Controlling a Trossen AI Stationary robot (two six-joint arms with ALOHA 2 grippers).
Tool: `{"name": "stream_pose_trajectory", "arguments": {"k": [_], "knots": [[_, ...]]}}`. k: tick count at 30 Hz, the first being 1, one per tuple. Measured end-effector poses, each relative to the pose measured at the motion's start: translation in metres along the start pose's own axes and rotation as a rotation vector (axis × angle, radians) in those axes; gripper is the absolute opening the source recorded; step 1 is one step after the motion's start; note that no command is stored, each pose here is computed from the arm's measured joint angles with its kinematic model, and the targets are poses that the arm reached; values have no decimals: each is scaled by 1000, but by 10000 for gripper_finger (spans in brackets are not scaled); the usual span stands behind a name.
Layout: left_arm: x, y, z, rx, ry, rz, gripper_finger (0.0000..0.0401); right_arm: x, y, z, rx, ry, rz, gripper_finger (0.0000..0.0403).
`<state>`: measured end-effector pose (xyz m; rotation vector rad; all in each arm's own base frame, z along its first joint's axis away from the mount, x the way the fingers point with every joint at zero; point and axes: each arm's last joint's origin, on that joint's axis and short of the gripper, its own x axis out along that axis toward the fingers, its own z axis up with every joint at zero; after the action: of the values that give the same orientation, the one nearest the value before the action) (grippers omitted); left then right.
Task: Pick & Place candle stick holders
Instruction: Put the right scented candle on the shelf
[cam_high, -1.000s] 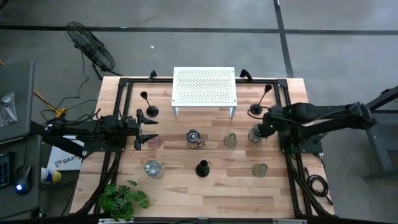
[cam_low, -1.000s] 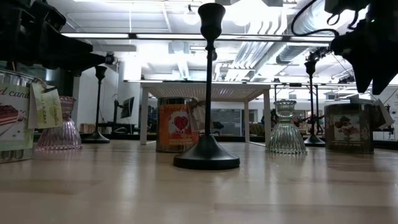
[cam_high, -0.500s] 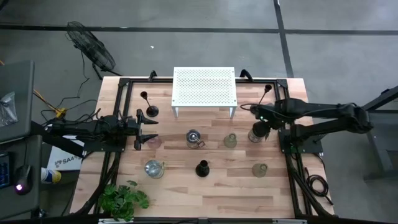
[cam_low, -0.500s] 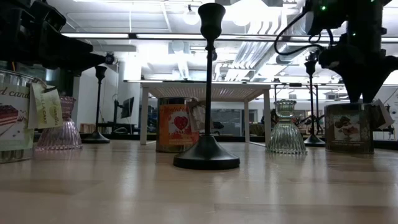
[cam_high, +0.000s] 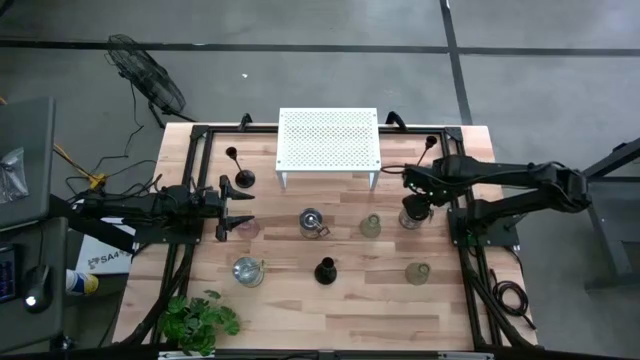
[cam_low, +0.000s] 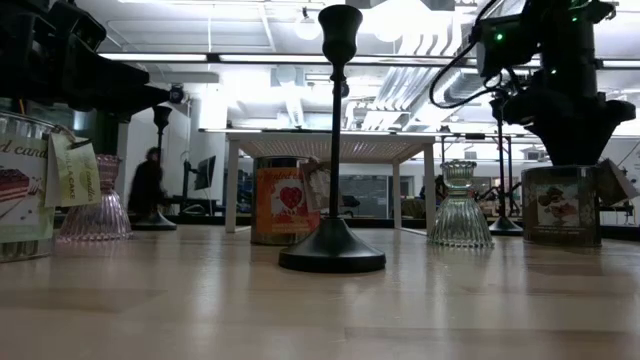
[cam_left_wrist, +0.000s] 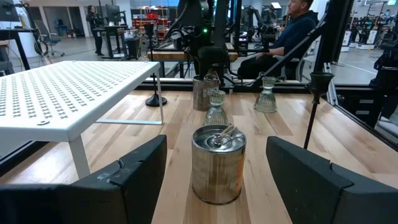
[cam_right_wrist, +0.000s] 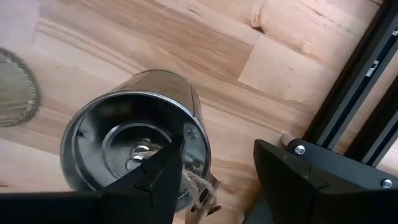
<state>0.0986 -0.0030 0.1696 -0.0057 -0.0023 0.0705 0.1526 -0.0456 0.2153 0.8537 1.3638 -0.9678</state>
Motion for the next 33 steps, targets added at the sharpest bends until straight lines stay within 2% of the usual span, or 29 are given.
{"name": "stream_pose_trajectory", "arguments": {"k": [7,18,22,28,33], "knots": [[0,0,0,0,0,0,269,6,6,4,-7,33,-26,190],[0,0,0,0,0,0,269,8,9,5,15,52,4,190],[0,0,0,0,0,0,269,9,15,7,15,63,87,190],[0,0,0,0,0,0,269,8,31,16,-24,33,291,190],[0,0,0,0,0,0,269,11,38,20,-63,23,331,179]]}}
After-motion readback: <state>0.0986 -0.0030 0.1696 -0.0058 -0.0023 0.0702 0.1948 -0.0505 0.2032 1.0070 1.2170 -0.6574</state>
